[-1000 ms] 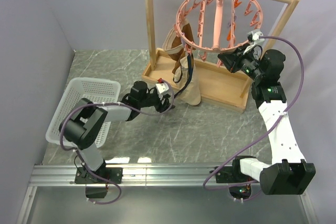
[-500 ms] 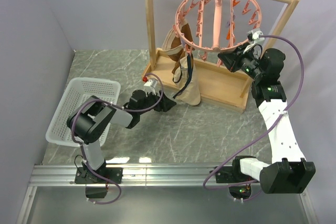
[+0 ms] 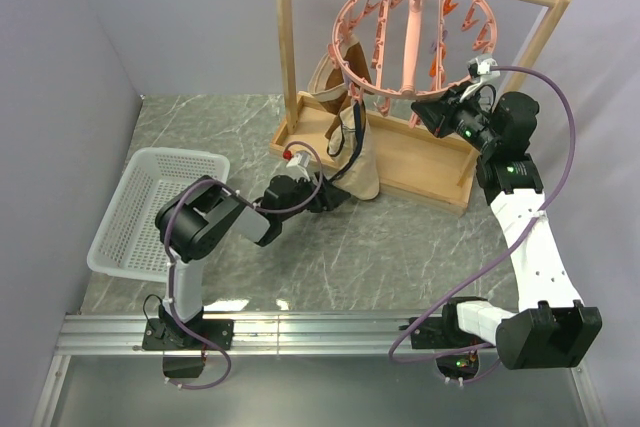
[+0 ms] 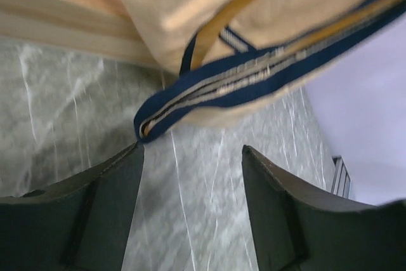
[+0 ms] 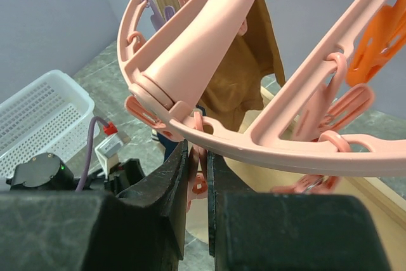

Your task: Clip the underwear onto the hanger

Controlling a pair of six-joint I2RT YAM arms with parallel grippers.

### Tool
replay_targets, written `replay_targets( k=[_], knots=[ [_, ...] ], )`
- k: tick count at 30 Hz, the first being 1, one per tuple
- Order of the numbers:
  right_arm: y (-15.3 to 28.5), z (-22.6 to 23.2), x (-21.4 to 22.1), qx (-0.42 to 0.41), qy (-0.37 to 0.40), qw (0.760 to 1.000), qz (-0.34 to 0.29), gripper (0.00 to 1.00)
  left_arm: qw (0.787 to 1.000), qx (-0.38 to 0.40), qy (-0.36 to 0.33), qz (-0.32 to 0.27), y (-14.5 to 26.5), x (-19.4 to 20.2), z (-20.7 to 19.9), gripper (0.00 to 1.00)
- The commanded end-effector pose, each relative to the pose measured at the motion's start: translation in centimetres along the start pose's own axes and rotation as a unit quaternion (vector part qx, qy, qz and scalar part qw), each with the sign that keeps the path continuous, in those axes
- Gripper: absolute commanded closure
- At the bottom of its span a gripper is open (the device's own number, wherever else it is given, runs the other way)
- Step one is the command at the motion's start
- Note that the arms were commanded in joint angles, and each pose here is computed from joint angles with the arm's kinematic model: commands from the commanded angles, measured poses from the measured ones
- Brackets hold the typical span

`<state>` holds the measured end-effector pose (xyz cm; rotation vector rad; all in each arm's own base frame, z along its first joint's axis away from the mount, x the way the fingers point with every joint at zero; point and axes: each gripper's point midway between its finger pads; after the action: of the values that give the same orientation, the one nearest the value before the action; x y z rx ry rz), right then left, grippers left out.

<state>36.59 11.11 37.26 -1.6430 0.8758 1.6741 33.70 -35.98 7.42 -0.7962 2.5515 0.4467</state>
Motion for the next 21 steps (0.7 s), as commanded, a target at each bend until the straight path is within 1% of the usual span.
replay_targets(
  k=[1, 8, 11, 14, 15, 17, 18, 20, 21],
  knots=[
    [0.0, 0.4, -2.6, -0.006, 0.023, 0.999, -0.025, 1.0, 0.998, 0.034, 0.004, -0.051, -1.4, -2.8, -2.1, 0.33],
    [0.1, 0.4, -2.6, -0.007, 0.03, 0.999, -0.019, 1.0, 0.997, 0.029, 0.012, -0.074, -1.7, -4.5, -1.9, 0.3],
    [0.2, 0.4, -2.6, -0.004, 0.03, 0.999, -0.018, 1.0, 0.996, 0.05, 0.001, -0.077, -2.0, -5.2, -2.9, 0.33],
    [0.3, 0.4, -2.4, -0.004, 0.03, 0.999, -0.015, 1.0, 0.995, 0.067, -0.002, -0.077, -2.6, -5.6, -3.7, 0.48],
    [0.3, 0.4, -2.4, -0.004, 0.031, 0.999, -0.016, 1.0, 0.994, 0.071, -0.002, -0.078, -2.6, -5.8, -4.0, 0.57],
    [0.3, 0.4, -2.4, -0.004, 0.029, 0.999, -0.015, 1.0, 0.993, 0.083, -0.012, -0.079, -2.8, -6.1, -4.7, 0.66],
    [0.3, 0.5, -2.4, -0.004, 0.028, 0.999, -0.015, 1.0, 0.993, 0.088, -0.014, -0.078, -2.8, -6.1, -4.9, 0.74],
    [0.3, 0.4, -2.5, -0.004, 0.029, 0.999, -0.019, 1.0, 0.991, 0.111, -0.028, -0.067, -2.3, -6.1, -5.9, 0.81],
    [0.2, 0.5, -2.5, -0.006, 0.026, 0.999, -0.019, 1.0, 0.99, 0.12, -0.036, -0.066, -2.0, -6.3, -6.3, 0.87]
  ],
)
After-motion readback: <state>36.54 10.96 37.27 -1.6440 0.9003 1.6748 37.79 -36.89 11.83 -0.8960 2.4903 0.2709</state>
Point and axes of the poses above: each gripper's point midway between its finger pads, its own y axis back along the fingers, its own z axis along the line the jaws close on, x = y × z, and after that the axes turned 11 degrees about y, right-handed
